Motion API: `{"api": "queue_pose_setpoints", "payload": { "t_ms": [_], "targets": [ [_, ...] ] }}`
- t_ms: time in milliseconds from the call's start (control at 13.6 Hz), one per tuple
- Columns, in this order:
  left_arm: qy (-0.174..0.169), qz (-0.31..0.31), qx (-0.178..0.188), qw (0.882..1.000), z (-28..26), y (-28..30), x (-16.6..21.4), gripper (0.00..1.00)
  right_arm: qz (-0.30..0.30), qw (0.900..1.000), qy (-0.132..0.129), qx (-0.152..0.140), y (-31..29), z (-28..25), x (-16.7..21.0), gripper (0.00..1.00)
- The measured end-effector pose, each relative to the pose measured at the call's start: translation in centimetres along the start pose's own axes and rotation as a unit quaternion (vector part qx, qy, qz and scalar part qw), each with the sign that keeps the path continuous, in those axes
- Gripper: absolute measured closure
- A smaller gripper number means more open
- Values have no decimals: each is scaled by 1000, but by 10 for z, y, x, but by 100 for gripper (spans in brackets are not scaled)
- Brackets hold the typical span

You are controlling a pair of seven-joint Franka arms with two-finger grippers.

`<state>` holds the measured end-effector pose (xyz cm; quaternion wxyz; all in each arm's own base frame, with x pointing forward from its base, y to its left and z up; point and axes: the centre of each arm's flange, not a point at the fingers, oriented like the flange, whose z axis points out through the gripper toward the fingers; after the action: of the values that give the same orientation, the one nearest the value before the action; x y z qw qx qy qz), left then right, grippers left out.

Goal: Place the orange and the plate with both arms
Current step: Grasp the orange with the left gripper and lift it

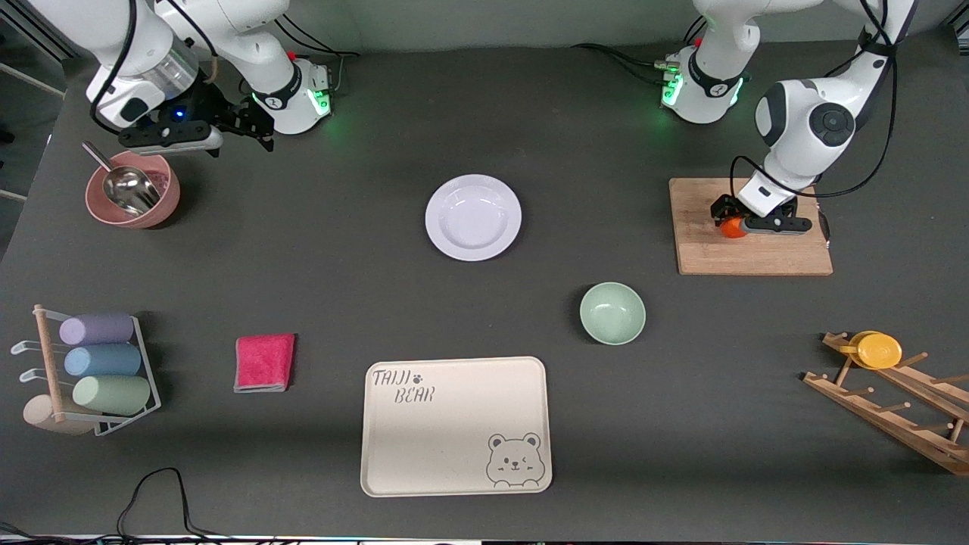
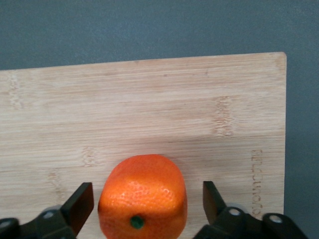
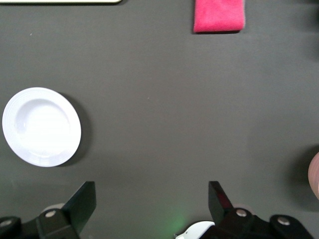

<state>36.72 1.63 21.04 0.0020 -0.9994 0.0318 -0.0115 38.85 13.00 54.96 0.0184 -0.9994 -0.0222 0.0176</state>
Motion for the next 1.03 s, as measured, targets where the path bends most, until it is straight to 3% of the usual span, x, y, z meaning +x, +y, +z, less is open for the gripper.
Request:
{"api": "queue_pose_setpoints", "payload": {
  "t_ms": [73, 294, 514, 807, 881, 954, 1028],
  "targets": [
    [-1, 0, 0, 1000, 1, -1, 0, 4, -2, 1000, -4, 2, -2, 3, -1, 0],
    [1, 1, 0, 1000, -1, -2, 0, 32, 8, 999, -22, 30, -3, 20, -3, 0],
    [1, 9, 0, 1000, -1, -3, 1, 32, 24, 995, -41, 88, -3, 57, -5, 0],
    [1, 22, 1, 1000, -21, -4, 9, 32, 11, 981, -56, 184, -1, 122, -9, 0],
    [-9, 23, 0, 1000, -35, -5, 13, 32, 7, 975, -64, 213, 1, 139, -9, 0],
    [-29, 23, -3, 999, -69, -6, 20, 32, -3, 963, -76, 260, 7, 167, -7, 0],
    [-36, 22, -4, 999, -88, -6, 22, 32, -7, 955, -81, 285, 11, 183, -5, 0]
  ]
}}
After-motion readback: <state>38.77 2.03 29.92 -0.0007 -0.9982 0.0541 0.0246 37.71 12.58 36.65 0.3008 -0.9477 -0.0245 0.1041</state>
